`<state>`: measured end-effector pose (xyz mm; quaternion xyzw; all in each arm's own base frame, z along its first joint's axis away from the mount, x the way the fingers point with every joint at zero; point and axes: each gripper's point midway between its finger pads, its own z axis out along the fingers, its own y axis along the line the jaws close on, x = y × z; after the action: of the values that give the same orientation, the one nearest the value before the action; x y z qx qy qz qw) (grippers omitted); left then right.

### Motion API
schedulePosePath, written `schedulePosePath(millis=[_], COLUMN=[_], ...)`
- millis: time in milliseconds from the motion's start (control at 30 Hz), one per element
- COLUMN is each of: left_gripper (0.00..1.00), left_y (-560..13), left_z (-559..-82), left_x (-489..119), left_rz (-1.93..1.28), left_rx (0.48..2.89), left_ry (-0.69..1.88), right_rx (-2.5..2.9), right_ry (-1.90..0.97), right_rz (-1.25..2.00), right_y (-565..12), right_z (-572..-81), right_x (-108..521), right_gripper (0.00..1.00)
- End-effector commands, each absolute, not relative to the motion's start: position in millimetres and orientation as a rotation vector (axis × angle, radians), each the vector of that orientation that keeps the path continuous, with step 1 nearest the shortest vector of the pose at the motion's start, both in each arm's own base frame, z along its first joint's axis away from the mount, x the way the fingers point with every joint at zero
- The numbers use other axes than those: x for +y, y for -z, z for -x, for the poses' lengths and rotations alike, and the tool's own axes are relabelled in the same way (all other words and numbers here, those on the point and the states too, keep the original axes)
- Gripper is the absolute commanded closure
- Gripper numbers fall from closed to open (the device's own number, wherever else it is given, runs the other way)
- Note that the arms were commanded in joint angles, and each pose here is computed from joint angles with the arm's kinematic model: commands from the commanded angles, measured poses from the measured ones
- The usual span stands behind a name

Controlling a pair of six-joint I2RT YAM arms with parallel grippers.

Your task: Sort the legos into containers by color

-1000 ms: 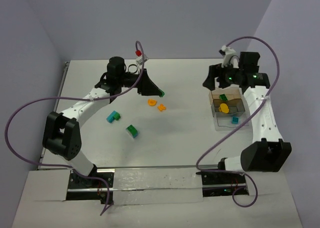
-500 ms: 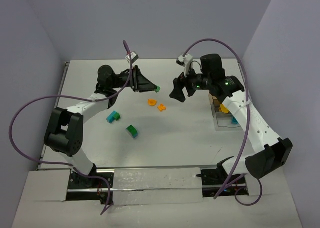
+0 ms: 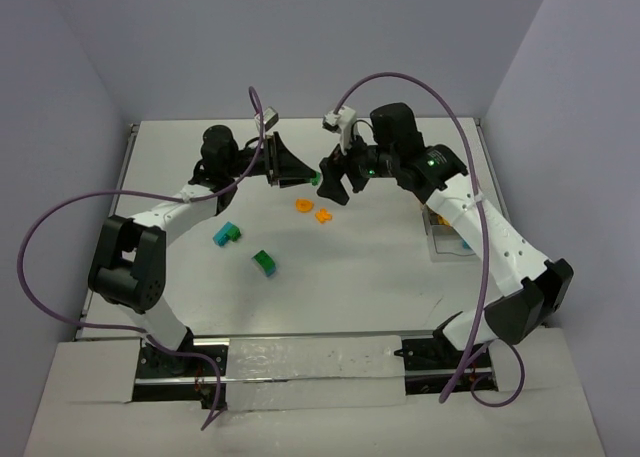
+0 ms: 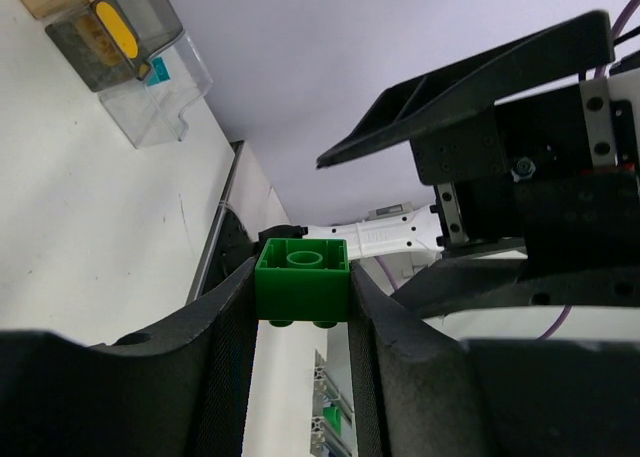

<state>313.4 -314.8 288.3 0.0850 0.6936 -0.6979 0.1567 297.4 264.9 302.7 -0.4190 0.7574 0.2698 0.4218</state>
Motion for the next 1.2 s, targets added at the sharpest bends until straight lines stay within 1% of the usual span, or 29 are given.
schedulePosePath(millis=[0,100,200,467,500,567,700,833,1000,1167], left_gripper=[1.00,1.00,1.00,1.00,1.00,1.00,1.00,1.00,1.00,1.00], left_y=[-298,-297,-297,-294,-294,-294,-296,-296,-296,-296], left_z=[-310,-307,-306,-306,-306,-306,-306,-307,-306,-306], left_x=[-315,-316,-318,-319,-319,-319,-320,-320,-320,-320], left_rz=[-0.266,-0.275,-0.279,-0.277,-0.277,-0.277,-0.281,-0.277,-0.278,-0.277], left_rx=[1.951,1.948,1.949,1.960,1.961,1.962,1.955,1.954,1.952,1.949], left_ry=[1.990,1.993,1.994,2.002,2.002,2.006,2.021,2.029,2.029,2.037], right_rx=[1.881,1.883,1.879,1.878,1.878,1.882,1.894,1.892,1.896,1.898], right_ry=[-0.648,-0.644,-0.632,-0.588,-0.580,-0.577,-0.584,-0.596,-0.603,-0.633], right_rz=[1.017,1.010,1.007,1.003,1.003,1.010,1.039,1.058,1.072,1.096], right_y=[-314,-315,-316,-314,-313,-311,-305,-302,-299,-297], right_z=[-306,-309,-313,-323,-324,-324,-321,-317,-315,-309], right_x=[272,276,280,284,283,284,287,290,292,296], right_gripper=[0.15,0.16,0.21,0.44,0.47,0.48,0.47,0.43,0.44,0.38])
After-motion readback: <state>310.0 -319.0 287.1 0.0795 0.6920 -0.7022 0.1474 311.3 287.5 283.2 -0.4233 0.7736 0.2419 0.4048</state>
